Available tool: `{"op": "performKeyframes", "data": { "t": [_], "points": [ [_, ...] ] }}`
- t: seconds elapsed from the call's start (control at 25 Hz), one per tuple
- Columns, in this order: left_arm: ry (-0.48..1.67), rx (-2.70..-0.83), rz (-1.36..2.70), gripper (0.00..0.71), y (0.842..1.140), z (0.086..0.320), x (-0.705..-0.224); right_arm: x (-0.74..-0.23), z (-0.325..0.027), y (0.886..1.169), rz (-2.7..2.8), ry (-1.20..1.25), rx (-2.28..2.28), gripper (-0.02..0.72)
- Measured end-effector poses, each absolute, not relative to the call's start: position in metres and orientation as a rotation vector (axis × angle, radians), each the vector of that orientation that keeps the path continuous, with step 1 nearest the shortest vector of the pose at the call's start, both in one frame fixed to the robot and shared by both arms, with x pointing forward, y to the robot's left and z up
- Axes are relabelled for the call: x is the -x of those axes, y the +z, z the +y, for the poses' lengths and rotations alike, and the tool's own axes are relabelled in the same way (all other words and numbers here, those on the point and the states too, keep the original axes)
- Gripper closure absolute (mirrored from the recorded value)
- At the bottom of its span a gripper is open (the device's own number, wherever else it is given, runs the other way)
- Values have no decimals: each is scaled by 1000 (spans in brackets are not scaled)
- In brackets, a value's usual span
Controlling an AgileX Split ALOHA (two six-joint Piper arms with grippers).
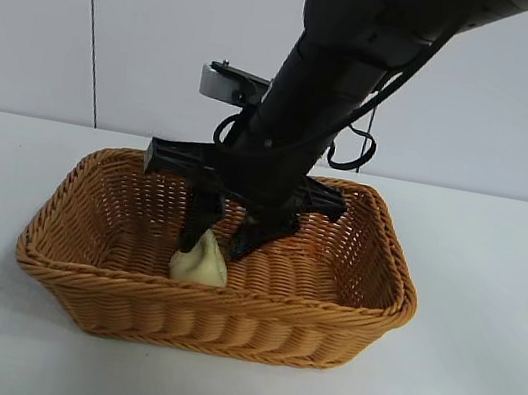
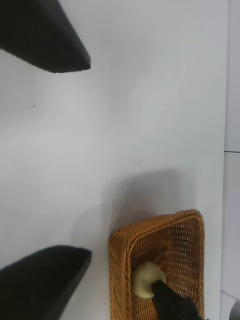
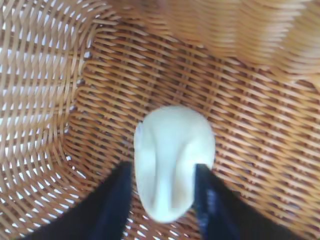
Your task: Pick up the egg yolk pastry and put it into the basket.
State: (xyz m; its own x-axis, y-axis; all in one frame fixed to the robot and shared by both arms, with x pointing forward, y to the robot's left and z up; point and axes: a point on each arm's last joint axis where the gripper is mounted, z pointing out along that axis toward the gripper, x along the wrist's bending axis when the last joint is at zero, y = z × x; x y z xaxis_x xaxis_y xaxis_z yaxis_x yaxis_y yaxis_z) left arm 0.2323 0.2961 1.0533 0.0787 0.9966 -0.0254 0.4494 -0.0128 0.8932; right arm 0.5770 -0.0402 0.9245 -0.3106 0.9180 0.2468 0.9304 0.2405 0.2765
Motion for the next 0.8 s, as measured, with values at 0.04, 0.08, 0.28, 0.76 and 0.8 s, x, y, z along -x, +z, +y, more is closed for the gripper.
{"op": "performKeyframes", "data": {
  "t": [0.04, 0.08, 0.28, 0.76, 0.8],
  "points": [
    [884, -1575, 1479, 21, 1053, 296, -232, -577, -40, 924, -2448, -577, 1823, 163],
    [884, -1575, 1479, 21, 1053, 296, -232, -576, -41, 925, -2448, -568, 1821, 118],
    [884, -1575, 1479, 21, 1053, 296, -232, -573, -45, 946, -2503, -564, 1792, 56],
    [884, -1575, 1479, 21, 1053, 296, -232, -591, -55, 1042, -2761, -422, 1798, 31],
    [884, -1575, 1479, 21, 1053, 296, -232, -593, -56, 1048, -2771, -418, 1807, 31]
  ]
}}
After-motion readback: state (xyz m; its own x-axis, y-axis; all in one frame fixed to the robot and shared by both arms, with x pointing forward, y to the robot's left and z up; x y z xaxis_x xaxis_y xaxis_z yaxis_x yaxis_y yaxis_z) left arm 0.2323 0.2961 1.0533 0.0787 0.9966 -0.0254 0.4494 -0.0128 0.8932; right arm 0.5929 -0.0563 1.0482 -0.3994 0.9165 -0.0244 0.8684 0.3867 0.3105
